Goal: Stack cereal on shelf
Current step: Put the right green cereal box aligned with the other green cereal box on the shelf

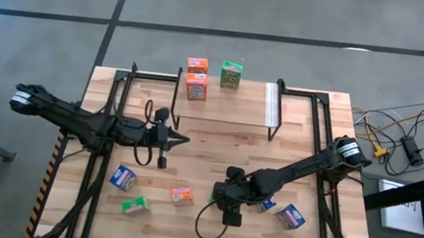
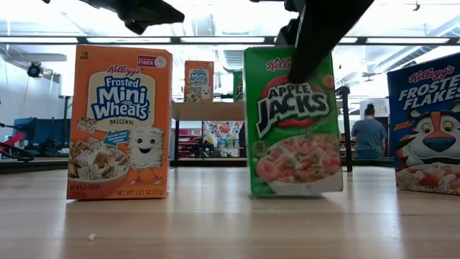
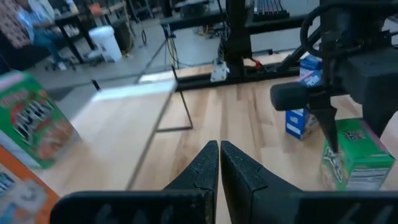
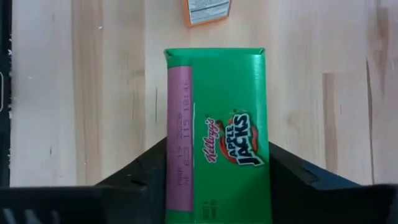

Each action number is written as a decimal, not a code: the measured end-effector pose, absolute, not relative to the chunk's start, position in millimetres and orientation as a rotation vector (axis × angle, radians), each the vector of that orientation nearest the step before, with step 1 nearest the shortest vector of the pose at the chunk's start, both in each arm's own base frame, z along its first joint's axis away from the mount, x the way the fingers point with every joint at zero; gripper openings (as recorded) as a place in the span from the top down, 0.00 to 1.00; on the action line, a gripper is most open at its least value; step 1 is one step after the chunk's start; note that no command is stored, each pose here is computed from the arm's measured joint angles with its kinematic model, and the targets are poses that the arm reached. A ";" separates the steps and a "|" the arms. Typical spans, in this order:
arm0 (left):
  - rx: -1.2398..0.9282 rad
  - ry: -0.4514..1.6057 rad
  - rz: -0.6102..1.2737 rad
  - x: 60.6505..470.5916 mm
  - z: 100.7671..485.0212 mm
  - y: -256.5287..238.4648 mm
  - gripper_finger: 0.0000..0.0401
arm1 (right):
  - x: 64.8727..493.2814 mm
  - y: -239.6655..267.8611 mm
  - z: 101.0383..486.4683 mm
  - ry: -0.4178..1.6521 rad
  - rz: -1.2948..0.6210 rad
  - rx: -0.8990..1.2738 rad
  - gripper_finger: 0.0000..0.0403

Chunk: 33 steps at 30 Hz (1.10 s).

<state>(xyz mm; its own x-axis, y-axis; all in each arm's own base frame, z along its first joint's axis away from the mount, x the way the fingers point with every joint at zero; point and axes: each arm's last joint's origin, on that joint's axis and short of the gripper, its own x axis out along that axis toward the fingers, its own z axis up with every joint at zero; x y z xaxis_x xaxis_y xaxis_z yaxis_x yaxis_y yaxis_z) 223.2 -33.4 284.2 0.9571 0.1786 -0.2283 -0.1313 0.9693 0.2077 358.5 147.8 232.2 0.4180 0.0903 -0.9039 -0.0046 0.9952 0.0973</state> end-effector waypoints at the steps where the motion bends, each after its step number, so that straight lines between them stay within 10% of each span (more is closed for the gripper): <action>1: 0.202 0.239 0.157 221.2 286.6 -33.0 1.00 | 358.8 147.8 233.4 1.135 0.061 0.084 0.57; 33: 0.194 0.175 0.096 203.7 300.1 -31.4 1.00 | 318.7 -57.6 413.6 0.879 -0.136 -0.109 0.57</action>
<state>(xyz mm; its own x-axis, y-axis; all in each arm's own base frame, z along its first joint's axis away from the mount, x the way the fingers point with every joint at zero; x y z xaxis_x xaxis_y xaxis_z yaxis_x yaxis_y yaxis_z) 203.7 -31.4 300.1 0.9802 0.1116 -0.1638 -0.0779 0.9768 0.1995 318.7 -57.6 413.6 0.6303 -0.1630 -0.7590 0.0733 0.9858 -0.1508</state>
